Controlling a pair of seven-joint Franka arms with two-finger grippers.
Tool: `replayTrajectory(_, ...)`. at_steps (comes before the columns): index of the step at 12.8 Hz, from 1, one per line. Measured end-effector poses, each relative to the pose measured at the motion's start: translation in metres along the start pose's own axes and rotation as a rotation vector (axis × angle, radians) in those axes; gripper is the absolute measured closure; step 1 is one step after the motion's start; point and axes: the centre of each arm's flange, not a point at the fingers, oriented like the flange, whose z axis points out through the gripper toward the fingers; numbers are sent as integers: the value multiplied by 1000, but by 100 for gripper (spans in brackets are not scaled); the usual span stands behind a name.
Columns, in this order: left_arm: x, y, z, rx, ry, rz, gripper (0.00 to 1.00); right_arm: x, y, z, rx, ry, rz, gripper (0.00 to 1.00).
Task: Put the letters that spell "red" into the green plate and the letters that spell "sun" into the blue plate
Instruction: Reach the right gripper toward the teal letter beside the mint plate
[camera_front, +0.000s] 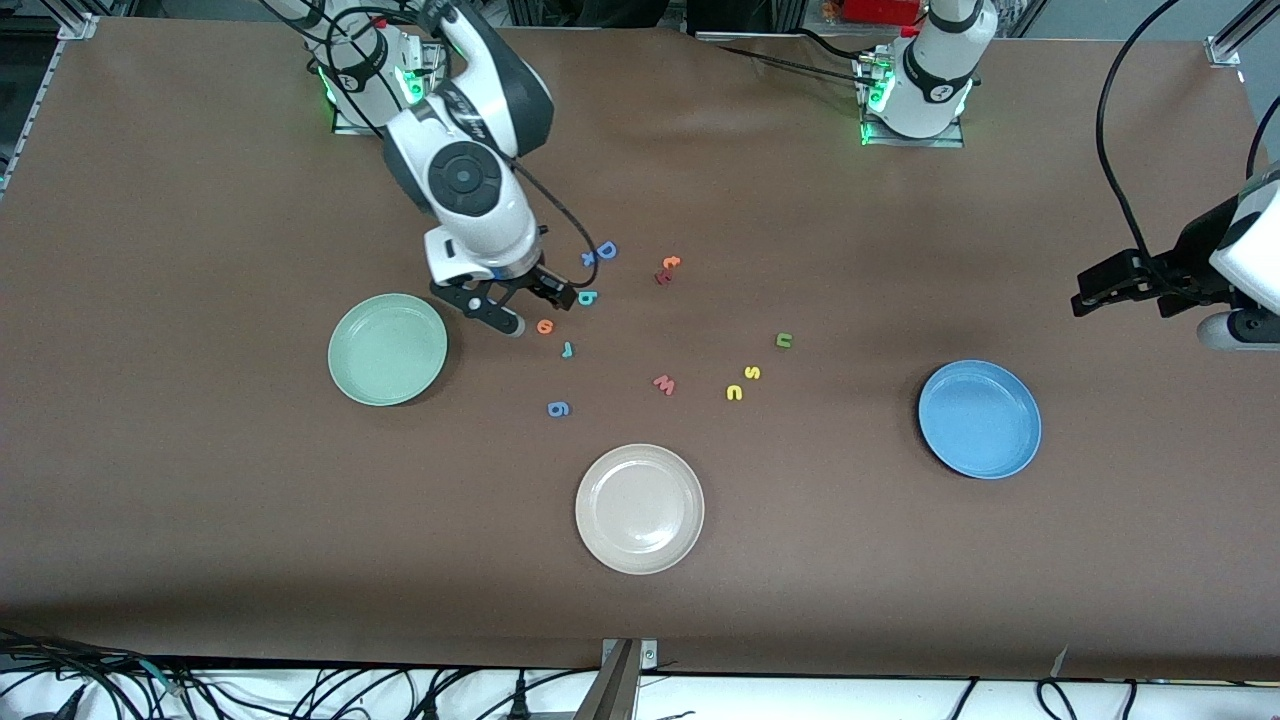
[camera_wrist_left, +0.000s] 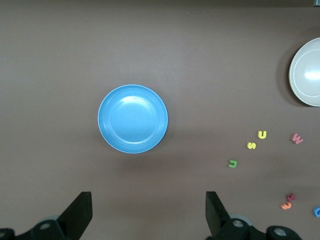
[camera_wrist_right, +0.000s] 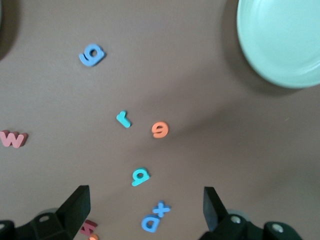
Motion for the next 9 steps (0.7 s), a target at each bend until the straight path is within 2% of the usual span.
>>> replayTrajectory(6, 3, -6, 3, 1, 0, -8, 0, -32, -24, 52, 36, 0, 148, 0)
replayTrajectory(9, 3, -6, 3, 1, 0, -8, 0, -29, -29, 76, 57, -2, 181, 1)
